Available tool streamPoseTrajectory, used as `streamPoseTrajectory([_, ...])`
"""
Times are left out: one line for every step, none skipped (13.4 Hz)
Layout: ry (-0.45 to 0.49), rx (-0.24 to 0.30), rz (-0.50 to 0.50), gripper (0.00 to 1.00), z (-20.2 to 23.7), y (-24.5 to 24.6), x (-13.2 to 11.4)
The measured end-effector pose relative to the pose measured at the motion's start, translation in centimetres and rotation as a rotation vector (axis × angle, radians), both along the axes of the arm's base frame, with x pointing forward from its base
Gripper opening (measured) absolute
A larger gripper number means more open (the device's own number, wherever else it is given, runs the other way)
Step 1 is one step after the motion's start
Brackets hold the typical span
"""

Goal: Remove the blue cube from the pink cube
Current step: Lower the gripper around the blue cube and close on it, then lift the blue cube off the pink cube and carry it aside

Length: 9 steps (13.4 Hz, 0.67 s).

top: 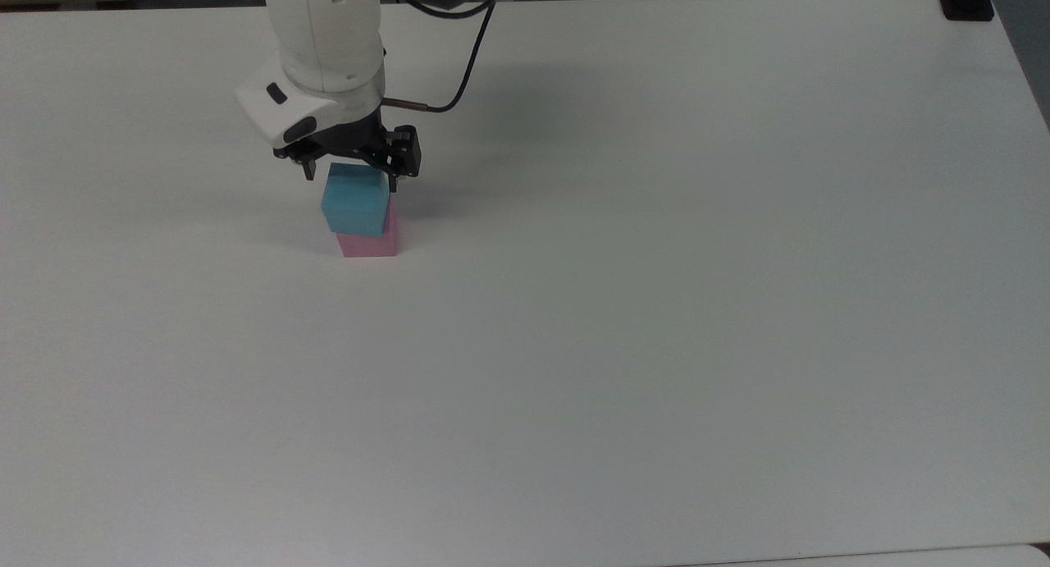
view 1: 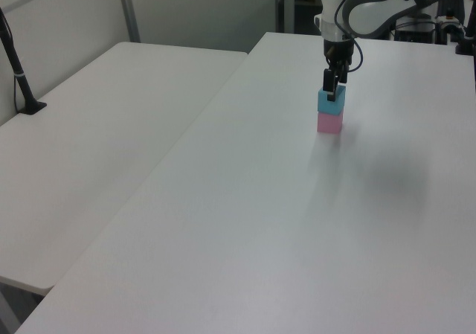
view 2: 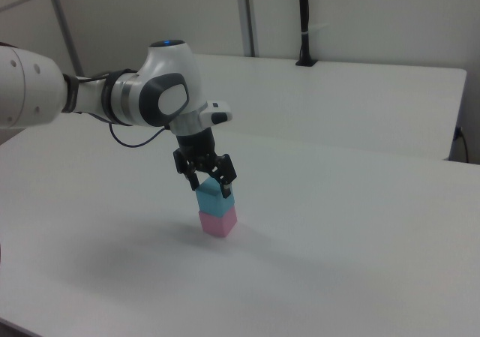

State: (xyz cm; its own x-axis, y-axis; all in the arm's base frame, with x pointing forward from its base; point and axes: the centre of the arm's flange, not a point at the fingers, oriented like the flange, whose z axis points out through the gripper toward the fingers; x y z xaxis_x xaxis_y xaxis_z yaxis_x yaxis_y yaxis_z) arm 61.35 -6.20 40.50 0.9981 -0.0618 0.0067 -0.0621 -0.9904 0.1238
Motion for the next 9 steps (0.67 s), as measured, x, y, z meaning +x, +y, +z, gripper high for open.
streamPoseTrajectory([-0.004, -0.002, 0.001, 1.0, -0.3, -0.1, 0.1])
streamPoseTrajectory([-0.007, -0.002, 0.002, 1.0, -0.5, -0.1, 0.3])
streamPoseTrajectory([-0.01, -0.002, 0.004, 0.99, -0.9, 0.0, 0.4])
streamPoseTrajectory([-0.014, -0.003, 0.006, 0.85, -1.1, 0.0, 0.6])
streamPoseTrajectory([-0.016, -0.003, 0.007, 0.77, -1.3, 0.1, 0.6])
streamPoseTrajectory([-0.02, -0.003, 0.009, 0.64, -1.3, 0.1, 0.7])
streamPoseTrajectory([-0.022, -0.003, 0.01, 0.59, -1.2, 0.2, 0.8])
streamPoseTrajectory([-0.023, -0.003, 0.011, 0.59, -1.2, 0.3, 0.8])
streamPoseTrajectory([-0.024, -0.003, 0.011, 0.59, -1.1, 0.3, 0.8])
